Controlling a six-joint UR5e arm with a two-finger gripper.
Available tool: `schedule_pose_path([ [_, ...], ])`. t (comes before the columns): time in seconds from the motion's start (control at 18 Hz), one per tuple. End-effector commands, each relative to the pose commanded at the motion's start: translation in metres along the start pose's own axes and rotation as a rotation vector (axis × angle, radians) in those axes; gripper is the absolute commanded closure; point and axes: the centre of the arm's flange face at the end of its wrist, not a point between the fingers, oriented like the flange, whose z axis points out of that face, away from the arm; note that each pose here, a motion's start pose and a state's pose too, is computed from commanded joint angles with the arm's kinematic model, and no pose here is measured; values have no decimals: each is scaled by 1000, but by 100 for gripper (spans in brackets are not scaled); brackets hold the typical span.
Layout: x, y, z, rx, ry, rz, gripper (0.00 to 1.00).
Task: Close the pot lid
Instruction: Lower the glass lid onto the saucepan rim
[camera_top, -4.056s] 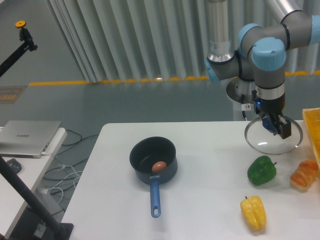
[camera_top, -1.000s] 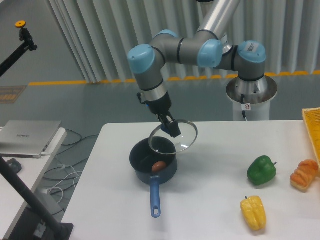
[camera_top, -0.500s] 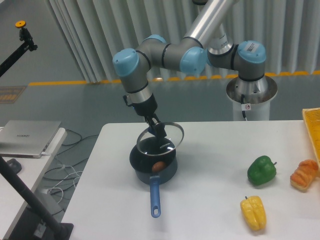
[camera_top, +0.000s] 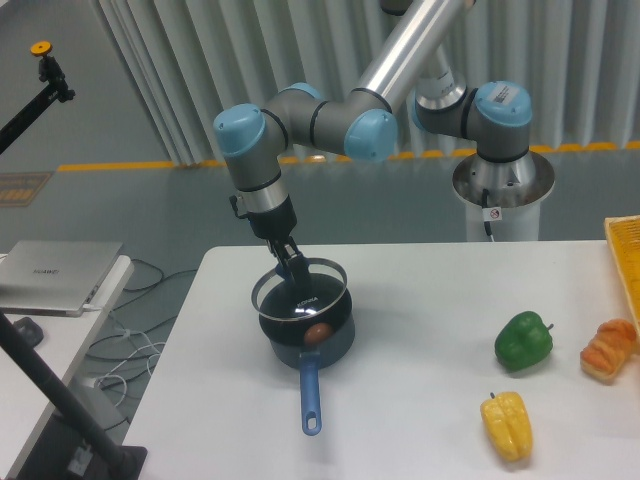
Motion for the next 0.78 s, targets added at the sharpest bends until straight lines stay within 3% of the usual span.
schedule_pose_path([
  [0.78,5,-3,25,-32,39,15,51],
])
